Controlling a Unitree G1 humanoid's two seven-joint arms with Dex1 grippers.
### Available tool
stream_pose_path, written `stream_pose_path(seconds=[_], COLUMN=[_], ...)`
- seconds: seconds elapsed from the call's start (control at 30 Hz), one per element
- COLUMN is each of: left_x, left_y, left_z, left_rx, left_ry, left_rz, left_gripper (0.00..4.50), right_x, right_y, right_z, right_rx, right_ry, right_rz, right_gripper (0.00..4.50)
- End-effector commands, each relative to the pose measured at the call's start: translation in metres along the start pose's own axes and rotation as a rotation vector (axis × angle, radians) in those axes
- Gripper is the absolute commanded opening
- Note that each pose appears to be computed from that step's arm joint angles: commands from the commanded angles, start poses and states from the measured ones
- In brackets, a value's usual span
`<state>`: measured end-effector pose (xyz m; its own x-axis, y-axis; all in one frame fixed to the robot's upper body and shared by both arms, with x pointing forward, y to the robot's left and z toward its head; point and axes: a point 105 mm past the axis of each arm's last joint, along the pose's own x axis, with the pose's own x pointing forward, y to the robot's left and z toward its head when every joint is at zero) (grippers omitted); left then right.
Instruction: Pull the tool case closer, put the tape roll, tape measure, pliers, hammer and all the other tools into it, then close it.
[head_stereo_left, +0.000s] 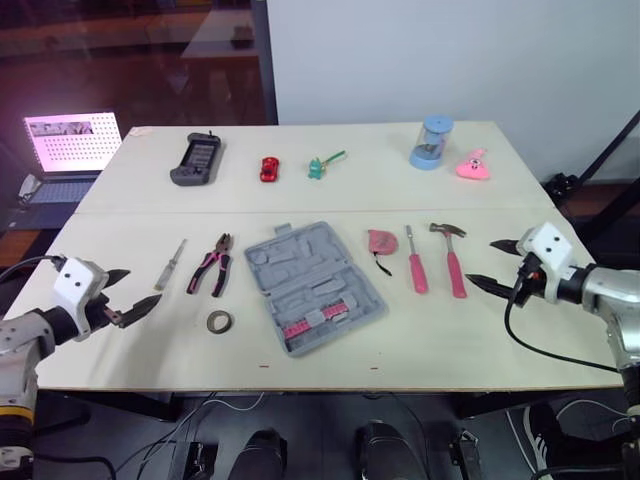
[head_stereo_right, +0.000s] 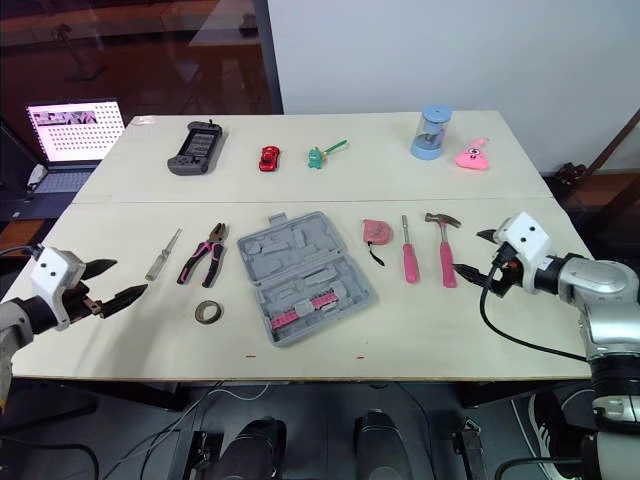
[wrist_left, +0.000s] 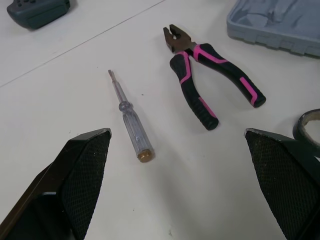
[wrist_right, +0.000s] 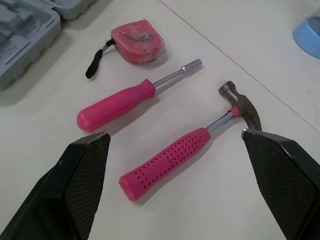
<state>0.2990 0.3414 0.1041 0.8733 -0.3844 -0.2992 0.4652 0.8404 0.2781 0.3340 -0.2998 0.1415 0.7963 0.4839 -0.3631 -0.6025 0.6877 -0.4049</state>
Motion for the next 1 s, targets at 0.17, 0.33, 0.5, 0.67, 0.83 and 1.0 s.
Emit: stream_pose_path(seconds=[0.17,0.33,0.5,0.67,0.83,1.0], left_x=[-0.008,-0.008,-0.009,-0.014,-0.021,-0.015], left_y=[0.013,0.011,0.006,0.005,-0.001,-0.026], left_z=[0.021,0.020,0.019,0.017,0.016,0.024], left_rx=[0.070,0.070,0.077,0.073,0.060,0.025], left_ry=[-0.048,-0.043,-0.048,-0.048,-0.039,-0.043], left_rz=[0.028,0.014,-0.002,0.007,-0.005,-0.064], left_gripper=[4.49,4.49,4.49,4.49,4.49,4.49], right_x=[-0.008,-0.010,-0.010,-0.008,-0.002,0.018], right_y=[-0.009,-0.009,-0.010,-0.009,-0.005,0.012], right_z=[0.010,0.008,0.011,0.014,0.028,0.053], right_rx=[-0.029,-0.027,-0.035,-0.046,-0.063,-0.080], right_ry=[-0.033,-0.028,-0.034,-0.033,-0.057,-0.102], right_rz=[-0.031,-0.025,-0.021,-0.009,0.044,0.168], right_gripper=[4.45,4.45,4.45,4.45,4.45,4.45])
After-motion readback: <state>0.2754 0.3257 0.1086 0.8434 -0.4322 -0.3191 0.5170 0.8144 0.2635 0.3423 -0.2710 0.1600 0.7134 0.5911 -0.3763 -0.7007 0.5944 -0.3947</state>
